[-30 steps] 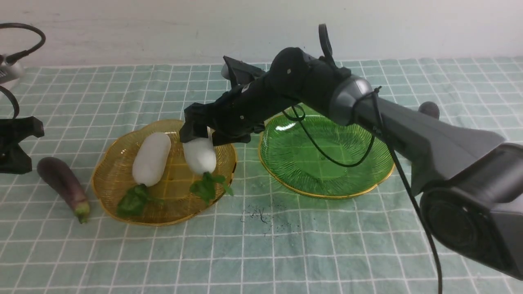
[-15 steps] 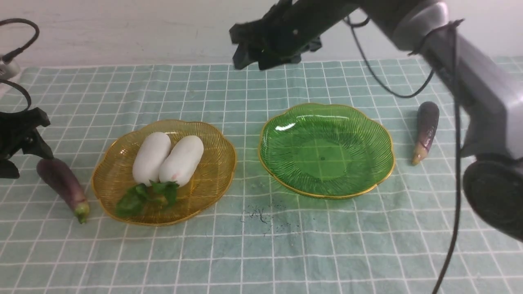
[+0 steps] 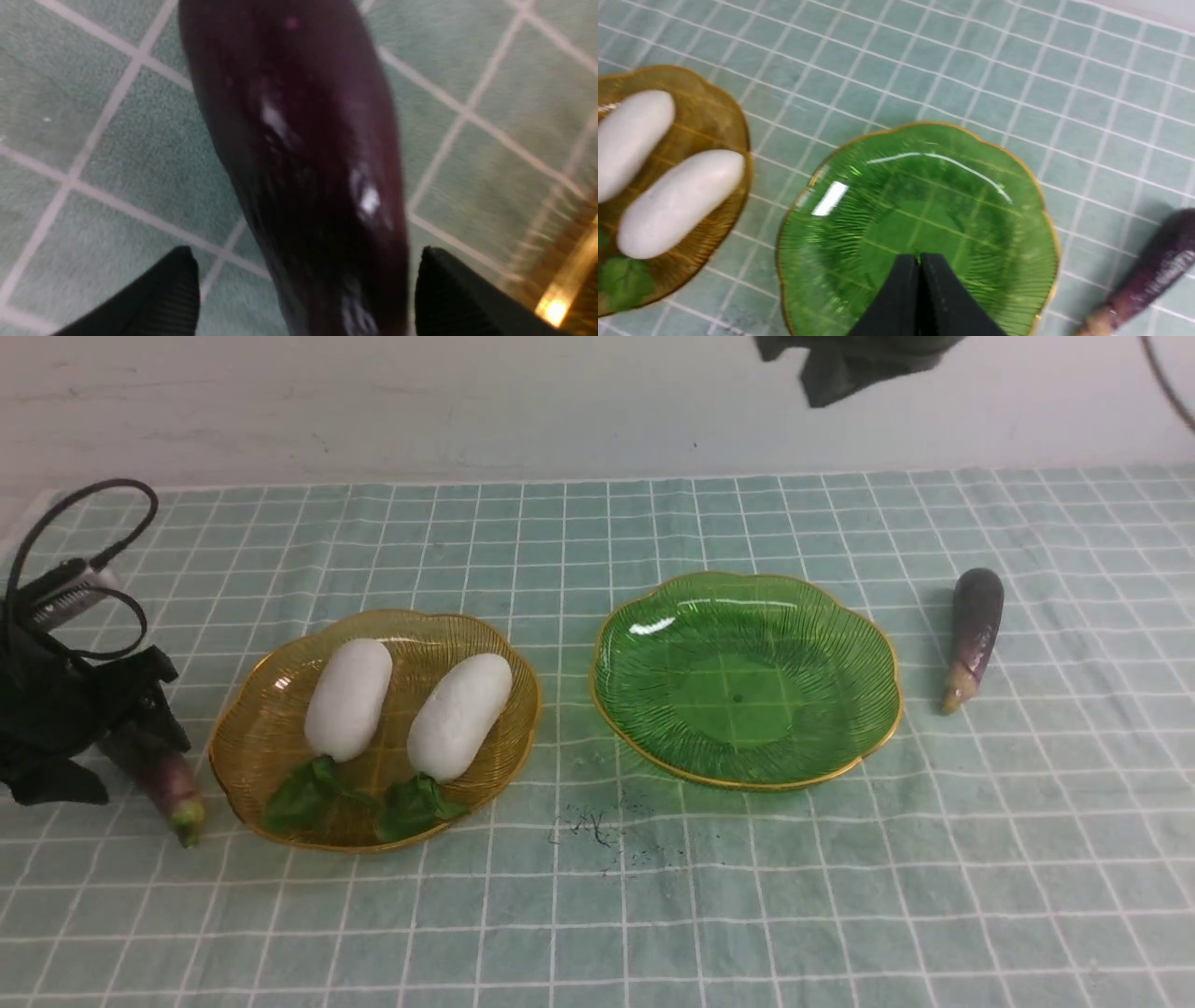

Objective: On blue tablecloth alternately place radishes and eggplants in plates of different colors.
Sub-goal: 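Place the eggplant on the green plate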

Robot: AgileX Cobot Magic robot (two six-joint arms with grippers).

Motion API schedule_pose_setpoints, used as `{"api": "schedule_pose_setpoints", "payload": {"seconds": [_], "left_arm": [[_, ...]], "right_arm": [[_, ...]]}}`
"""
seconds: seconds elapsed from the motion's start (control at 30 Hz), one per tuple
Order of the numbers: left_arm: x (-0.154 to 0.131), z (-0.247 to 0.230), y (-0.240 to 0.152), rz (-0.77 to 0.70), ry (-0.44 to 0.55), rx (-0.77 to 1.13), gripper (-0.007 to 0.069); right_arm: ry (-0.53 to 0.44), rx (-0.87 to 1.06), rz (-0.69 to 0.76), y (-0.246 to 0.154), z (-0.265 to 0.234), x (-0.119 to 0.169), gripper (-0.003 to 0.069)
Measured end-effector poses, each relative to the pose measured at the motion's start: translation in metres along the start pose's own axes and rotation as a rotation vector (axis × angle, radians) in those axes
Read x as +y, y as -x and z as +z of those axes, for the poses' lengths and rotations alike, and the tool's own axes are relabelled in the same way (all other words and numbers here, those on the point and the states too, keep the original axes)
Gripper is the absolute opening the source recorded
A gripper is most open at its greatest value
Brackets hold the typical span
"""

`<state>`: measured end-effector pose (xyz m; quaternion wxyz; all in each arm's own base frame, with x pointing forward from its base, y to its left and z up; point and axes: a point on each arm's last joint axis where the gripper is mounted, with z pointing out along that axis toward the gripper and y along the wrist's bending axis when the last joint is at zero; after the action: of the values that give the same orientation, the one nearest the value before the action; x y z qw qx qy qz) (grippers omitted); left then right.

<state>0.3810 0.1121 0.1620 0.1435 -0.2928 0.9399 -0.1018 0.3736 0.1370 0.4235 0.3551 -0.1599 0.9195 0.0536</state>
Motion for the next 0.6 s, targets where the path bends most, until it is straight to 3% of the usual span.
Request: {"api": "schedule_pose_setpoints", "payload": {"seconds": [0.07, 0.13, 0.23, 0.4, 0.6], "left_arm": [[0.001, 0.005, 0.001, -0.002, 0.002, 0.007, 0.0462], [0.000, 0.003, 0.002, 0.003, 0.000, 0.015, 0.0293], [-0.009, -0.017, 0.009, 0.061, -0.019, 0.027, 0.0303], [-0.047, -0.071, 0.017, 0.213, -0.129, -0.034, 0.0303], [-0.139, -0.117, -0.006, 0.453, -0.364, -0.109, 0.0303]], "right_arm": [[-0.042, 0.014, 0.056, -0.006, -0.004, -0.027, -0.0014], [-0.052, 0.027, 0.144, -0.013, -0.004, -0.057, -0.0014], [-0.069, 0.059, 0.288, -0.028, 0.000, -0.104, -0.0014], [-0.112, 0.098, 0.394, -0.047, 0.005, -0.144, -0.0014], [-0.132, 0.164, 0.456, -0.063, 0.026, -0.169, 0.0005]]}}
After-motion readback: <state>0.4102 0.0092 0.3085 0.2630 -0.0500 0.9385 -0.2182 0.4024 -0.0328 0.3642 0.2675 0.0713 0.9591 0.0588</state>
